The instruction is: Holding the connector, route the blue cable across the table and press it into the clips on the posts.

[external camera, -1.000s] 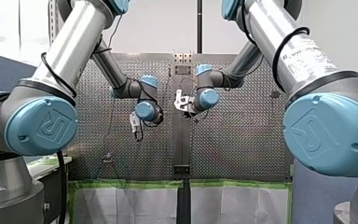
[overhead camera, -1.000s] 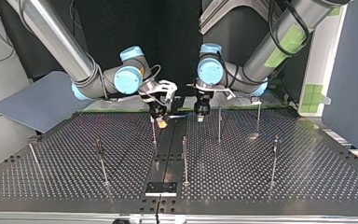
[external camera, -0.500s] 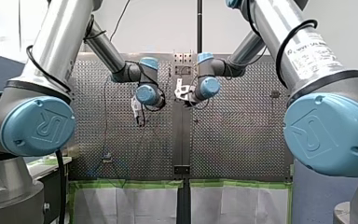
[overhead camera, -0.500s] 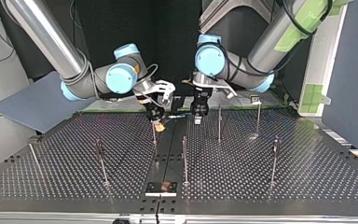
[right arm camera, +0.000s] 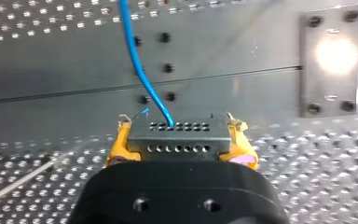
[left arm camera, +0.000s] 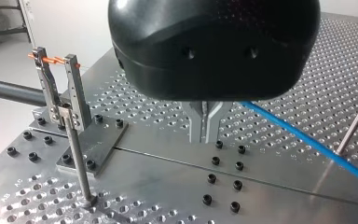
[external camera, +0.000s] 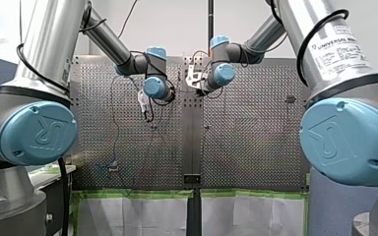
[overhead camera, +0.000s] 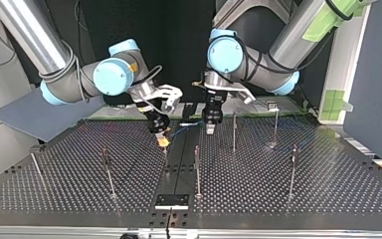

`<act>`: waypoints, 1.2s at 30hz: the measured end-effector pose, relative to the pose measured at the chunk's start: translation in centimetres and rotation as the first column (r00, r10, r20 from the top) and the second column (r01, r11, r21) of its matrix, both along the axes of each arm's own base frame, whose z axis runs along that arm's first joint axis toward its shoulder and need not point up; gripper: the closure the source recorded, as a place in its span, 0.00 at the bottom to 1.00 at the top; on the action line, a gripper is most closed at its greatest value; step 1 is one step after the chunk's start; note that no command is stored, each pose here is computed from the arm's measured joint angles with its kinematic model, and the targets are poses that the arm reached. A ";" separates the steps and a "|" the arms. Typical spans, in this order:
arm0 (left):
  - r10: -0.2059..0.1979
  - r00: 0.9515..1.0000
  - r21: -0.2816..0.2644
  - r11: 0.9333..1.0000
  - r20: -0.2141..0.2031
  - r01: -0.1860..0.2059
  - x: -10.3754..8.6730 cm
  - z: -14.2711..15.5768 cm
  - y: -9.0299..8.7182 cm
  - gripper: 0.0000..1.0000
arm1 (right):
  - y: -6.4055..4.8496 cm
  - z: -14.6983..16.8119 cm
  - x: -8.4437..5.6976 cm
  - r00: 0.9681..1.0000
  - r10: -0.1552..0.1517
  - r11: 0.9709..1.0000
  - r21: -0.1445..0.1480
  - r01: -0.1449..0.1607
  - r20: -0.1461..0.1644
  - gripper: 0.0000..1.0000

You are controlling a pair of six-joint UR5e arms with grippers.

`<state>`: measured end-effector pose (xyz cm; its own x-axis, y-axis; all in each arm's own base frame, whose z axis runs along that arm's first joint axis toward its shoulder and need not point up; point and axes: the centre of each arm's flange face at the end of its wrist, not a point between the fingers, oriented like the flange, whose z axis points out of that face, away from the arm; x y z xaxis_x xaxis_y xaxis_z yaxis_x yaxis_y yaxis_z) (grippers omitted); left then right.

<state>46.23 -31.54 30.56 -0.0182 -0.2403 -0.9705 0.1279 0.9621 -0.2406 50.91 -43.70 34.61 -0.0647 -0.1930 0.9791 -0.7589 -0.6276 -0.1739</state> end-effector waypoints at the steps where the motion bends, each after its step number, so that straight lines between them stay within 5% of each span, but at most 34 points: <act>1: -0.001 1.000 0.000 1.000 0.000 0.001 0.0 0.0 0.0 1.00 | 0.1 0.4 -0.1 1.000 0.000 1.000 -0.003 0.000 0.002 1.00; 15: 0.047 0.996 -0.045 0.998 0.079 -0.044 -1.5 5.2 1.2 1.00 | 1.5 5.3 -1.2 0.999 0.000 0.999 -0.055 0.003 0.040 1.00; 27: 0.013 0.992 -0.095 0.995 0.129 0.000 -0.3 6.5 2.0 1.00 | 1.3 6.5 -1.7 0.998 -0.006 0.998 -0.067 0.011 0.067 1.00; 36: -0.011 0.988 -0.116 0.993 0.155 0.029 1.2 7.6 2.9 1.00 | 0.8 7.4 -1.8 0.996 0.023 0.997 -0.078 -0.016 0.089 1.00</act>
<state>47.39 -28.69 38.13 0.1231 -0.3541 -0.9271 0.1909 0.9252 -0.3280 49.13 -42.94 42.01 -0.1499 -0.1195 0.9815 -0.7300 -0.6561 -0.1914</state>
